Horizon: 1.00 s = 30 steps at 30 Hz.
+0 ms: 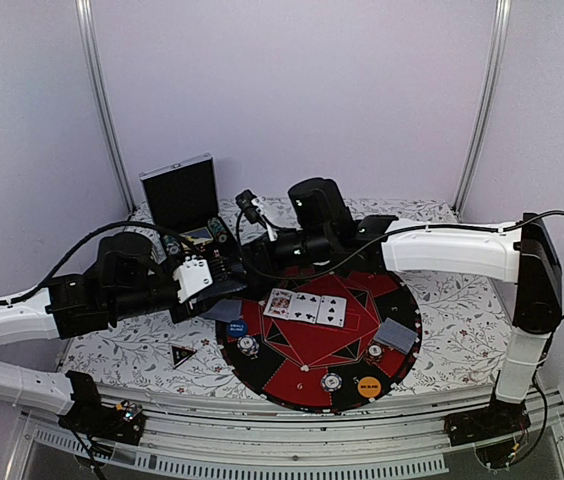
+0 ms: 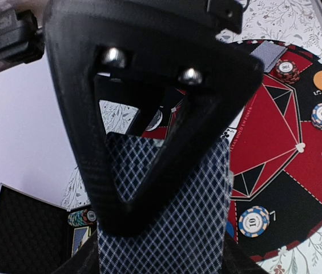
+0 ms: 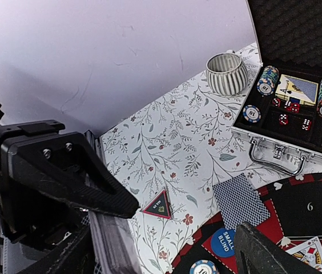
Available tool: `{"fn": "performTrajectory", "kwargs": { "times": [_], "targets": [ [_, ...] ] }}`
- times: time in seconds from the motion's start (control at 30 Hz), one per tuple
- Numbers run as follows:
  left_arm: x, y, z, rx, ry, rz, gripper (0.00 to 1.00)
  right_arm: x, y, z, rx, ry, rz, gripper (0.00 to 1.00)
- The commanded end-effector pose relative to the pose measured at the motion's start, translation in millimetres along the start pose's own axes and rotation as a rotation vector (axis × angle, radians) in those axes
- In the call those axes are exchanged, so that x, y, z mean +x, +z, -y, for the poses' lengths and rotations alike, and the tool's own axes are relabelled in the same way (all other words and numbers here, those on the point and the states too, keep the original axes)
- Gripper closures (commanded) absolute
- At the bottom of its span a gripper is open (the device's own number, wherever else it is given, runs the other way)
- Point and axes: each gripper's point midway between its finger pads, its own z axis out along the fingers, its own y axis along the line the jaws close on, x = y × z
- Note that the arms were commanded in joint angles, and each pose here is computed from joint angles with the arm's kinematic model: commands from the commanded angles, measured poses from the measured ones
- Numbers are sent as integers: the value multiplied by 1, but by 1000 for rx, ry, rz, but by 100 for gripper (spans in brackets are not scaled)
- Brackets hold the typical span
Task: Distribute texas hold em gaming equipment
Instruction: Pick up the poker card from the face-down deck piles.
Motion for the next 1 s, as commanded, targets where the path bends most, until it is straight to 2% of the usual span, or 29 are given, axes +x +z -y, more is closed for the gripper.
{"fn": "performTrajectory", "kwargs": {
  "times": [0.0,0.17,0.5,0.6,0.77,0.97],
  "targets": [
    [-8,-1,-2,-12,9,30,47,1,5,16,91,8,-8,15],
    [-8,-2,-3,-16,8,33,47,-2,-12,24,169,-5,-4,15],
    [-9,-2,-4,-17,8,34,47,-1,-30,26,218,-16,-19,16],
    [-9,-2,-4,-17,7,34,47,0,-29,23,199,-20,-33,17],
    [-9,-3,-4,-18,7,36,47,-1,-29,15,160,-30,-53,24],
    [-9,-2,-4,-18,8,34,47,-2,-11,-11,22,-37,-75,21]
  ]
}}
